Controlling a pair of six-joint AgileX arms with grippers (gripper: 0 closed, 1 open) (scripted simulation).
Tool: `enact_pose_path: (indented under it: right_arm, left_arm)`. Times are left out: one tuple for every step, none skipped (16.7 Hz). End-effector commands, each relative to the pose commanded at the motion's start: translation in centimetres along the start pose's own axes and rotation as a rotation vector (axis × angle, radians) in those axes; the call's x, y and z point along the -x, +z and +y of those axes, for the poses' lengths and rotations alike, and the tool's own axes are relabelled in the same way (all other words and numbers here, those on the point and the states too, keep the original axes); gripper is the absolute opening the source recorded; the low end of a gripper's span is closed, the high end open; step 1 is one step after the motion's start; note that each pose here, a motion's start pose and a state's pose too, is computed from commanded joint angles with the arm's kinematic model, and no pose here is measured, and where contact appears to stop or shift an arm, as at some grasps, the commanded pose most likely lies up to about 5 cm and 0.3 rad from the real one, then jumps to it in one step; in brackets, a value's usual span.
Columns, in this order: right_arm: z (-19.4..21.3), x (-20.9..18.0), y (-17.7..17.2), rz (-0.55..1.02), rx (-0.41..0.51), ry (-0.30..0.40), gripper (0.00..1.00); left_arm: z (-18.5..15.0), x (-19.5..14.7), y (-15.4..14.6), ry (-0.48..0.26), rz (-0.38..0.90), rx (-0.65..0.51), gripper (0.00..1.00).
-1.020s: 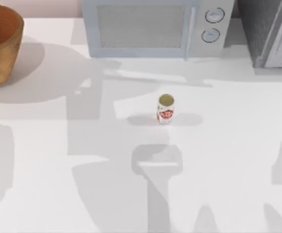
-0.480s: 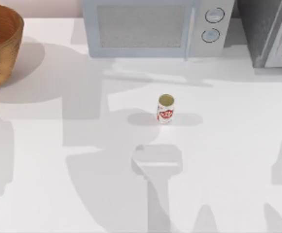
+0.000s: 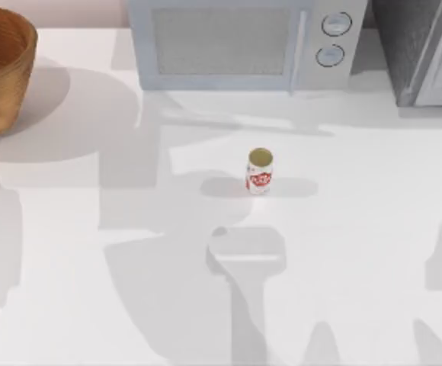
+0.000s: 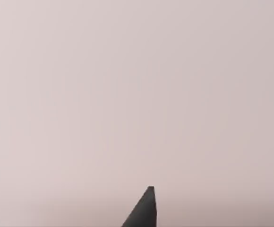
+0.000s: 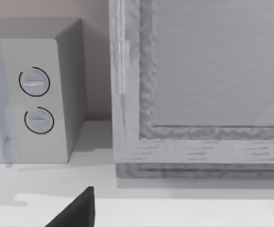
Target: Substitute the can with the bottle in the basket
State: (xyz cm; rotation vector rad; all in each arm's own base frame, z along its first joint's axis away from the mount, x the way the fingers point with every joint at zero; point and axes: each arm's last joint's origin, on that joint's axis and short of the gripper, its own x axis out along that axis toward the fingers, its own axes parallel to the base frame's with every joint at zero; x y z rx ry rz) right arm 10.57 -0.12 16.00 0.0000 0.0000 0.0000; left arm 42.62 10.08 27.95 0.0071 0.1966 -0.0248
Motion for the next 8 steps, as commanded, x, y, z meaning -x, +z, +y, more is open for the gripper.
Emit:
enact_pose_path:
  right_arm:
    - [0.00,0.00,0.00,0.000,0.000,0.000,1.00]
    - [0.00,0.00,0.00,0.000,0.000,0.000,1.00]
    - [0.00,0.00,0.00,0.000,0.000,0.000,1.00]
    - [0.00,0.00,0.00,0.000,0.000,0.000,1.00]
    - [0.00,0.00,0.00,0.000,0.000,0.000,1.00]
    - [0.00,0.00,0.00,0.000,0.000,0.000,1.00]
    - [0.00,0.00,0.00,0.000,0.000,0.000,1.00]
    - [0.00,0.00,0.00,0.000,0.000,0.000,1.00]
  left_arm:
    - [0.00,0.00,0.00,0.000,0.000,0.000,0.90]
    - [0.00,0.00,0.00,0.000,0.000,0.000,0.98]
    - [0.00,0.00,0.00,0.000,0.000,0.000,1.00]
    - [0.00,0.00,0.00,0.000,0.000,0.000,1.00]
    - [0.00,0.00,0.00,0.000,0.000,0.000,1.00]
    - [0.00,0.00,0.00,0.000,0.000,0.000,1.00]
    - [0.00,0.00,0.00,0.000,0.000,0.000,1.00]
    - [0.00,0.00,0.00,0.000,0.000,0.000,1.00]
